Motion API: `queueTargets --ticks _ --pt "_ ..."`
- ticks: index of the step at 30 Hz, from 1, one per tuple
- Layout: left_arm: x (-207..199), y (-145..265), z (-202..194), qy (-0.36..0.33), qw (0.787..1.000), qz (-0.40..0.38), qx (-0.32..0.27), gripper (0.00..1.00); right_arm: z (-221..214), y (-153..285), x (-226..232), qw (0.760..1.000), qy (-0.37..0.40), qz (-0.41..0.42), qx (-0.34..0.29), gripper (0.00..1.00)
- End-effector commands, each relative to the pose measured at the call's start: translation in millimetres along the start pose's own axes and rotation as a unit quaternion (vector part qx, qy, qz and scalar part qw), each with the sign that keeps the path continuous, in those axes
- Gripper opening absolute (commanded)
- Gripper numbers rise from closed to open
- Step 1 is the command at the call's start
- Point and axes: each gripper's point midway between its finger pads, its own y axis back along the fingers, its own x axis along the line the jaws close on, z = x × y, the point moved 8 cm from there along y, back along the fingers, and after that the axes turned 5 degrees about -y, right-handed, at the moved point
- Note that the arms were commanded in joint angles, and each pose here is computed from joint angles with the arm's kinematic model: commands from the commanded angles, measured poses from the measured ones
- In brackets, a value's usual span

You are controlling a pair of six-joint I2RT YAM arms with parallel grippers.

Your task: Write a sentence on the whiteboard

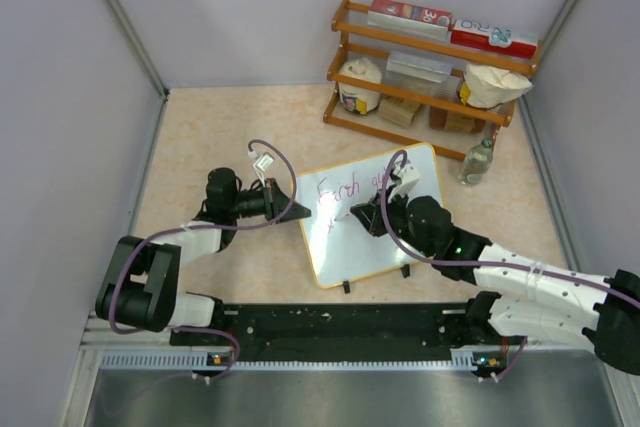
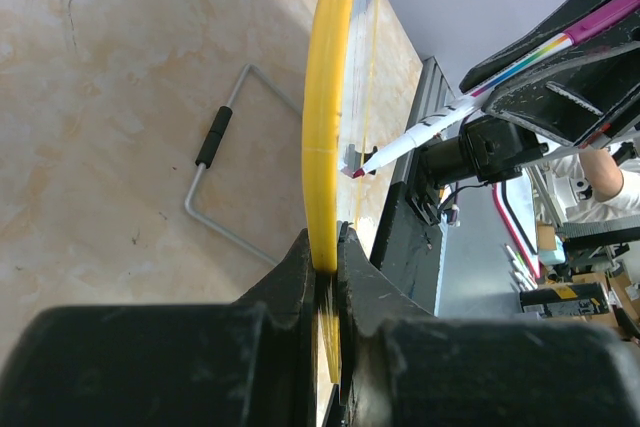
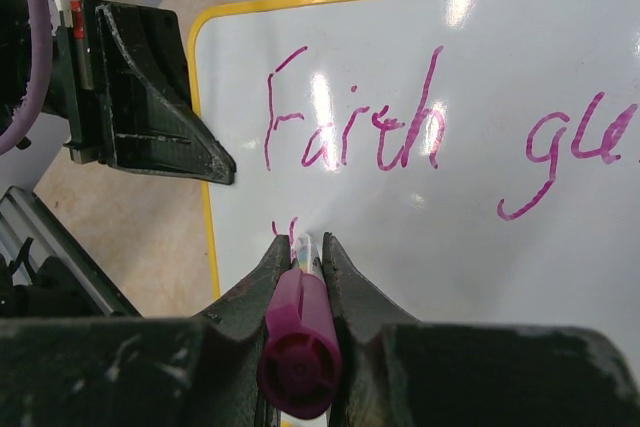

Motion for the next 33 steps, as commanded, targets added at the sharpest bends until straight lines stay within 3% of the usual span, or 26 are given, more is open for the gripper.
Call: queueTargets --ticks 1,22,33 --pt "2 -5 1 -0.047 0.999 -0.001 0.003 0.00 6 -3 3 1.000 -0.005 0.009 -0.011 0.00" --pt "2 -5 1 -0.049 0.999 0.000 0.002 0.00 -8 3 -12 1.000 0.001 -0.026 0.008 0.00" --pt "2 -5 2 -0.049 0.999 0.000 0.001 0.00 7 3 -13 0.999 -0.008 -0.044 -0.031 0.00"
